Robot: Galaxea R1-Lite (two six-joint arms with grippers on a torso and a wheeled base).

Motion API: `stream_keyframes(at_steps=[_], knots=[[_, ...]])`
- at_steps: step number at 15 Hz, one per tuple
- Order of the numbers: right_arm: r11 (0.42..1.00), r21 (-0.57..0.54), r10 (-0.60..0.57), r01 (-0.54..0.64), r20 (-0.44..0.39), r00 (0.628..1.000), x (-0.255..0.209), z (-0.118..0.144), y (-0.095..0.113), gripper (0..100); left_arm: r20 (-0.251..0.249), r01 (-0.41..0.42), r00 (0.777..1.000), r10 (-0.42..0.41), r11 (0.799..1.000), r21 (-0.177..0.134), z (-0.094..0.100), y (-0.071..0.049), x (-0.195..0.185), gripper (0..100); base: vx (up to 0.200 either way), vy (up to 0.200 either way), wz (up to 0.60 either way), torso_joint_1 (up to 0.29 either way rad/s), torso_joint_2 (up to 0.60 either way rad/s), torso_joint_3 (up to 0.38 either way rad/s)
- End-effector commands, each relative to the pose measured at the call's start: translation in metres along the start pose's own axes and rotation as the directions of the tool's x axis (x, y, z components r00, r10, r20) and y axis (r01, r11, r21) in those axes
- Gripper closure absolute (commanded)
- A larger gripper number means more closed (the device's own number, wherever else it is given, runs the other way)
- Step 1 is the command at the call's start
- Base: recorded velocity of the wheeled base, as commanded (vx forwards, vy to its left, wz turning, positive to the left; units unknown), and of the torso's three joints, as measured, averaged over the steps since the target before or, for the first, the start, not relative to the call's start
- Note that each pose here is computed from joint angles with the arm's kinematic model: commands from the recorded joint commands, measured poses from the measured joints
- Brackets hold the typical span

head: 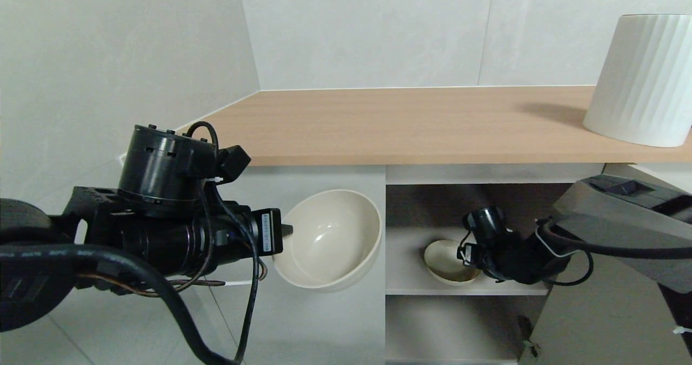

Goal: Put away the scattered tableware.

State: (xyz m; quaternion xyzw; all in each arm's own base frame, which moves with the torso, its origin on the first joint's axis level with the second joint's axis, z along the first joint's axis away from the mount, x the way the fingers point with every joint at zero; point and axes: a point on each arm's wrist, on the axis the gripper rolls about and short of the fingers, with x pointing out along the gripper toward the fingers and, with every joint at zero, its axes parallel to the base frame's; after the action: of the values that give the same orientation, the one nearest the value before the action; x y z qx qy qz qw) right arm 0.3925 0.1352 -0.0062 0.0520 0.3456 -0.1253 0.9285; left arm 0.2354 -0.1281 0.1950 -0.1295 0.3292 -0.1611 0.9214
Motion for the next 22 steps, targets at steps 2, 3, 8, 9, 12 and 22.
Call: stream_keyframes(at_steps=[2,3,8,9,12,22], knots=[[0.976,-0.022,0.216,-0.215,0.037,0.976,-0.094,0.024,0.006,0,-0.064,-0.011,0.998,0.012,1.0,0.027,-0.012,-0.004,0.017,100,0.0,0.0,0.0,0.0,0.0,0.0],[0.963,-0.034,0.268,-0.267,0.029,0.963,-0.117,0.028,0.005,0,-0.083,-0.022,0.996,0.026,0.998,0.053,-0.017,-0.003,0.021,100,0.0,0.0,0.0,0.0,0.0,0.0],[0.864,-0.088,0.494,-0.495,-0.035,0.869,-0.223,0.043,-0.008,0,-0.169,-0.038,0.983,0.077,0.974,0.224,-0.044,-0.006,0.033,100,0.0,0.0,0.0,0.0,0.0,0.0],[0.84,-0.105,0.531,-0.533,-0.044,0.846,-0.24,0.04,-0.011,0,-0.181,-0.048,0.978,0.099,0.963,0.265,-0.05,-0.007,0.036,100,0.0,0.0,0.0,0.0,0.0,0.0],[0.763,-0.157,0.616,-0.627,-0.115,0.779,-0.27,0.024,-0.006,0,-0.198,-0.039,0.974,0.108,0.945,0.325,-0.062,-0.019,0.042,100,0.0,0.0,0.0,0.0,0.0,0.0],[0.726,-0.226,0.58,-0.649,-0.305,0.755,-0.252,-0.02,0.024,0,-0.156,-0.003,0.986,0.061,0.936,0.351,-0.07,-0.041,0.05,100,0.0,0.0,0.0,0.0,0.0,0.0]])
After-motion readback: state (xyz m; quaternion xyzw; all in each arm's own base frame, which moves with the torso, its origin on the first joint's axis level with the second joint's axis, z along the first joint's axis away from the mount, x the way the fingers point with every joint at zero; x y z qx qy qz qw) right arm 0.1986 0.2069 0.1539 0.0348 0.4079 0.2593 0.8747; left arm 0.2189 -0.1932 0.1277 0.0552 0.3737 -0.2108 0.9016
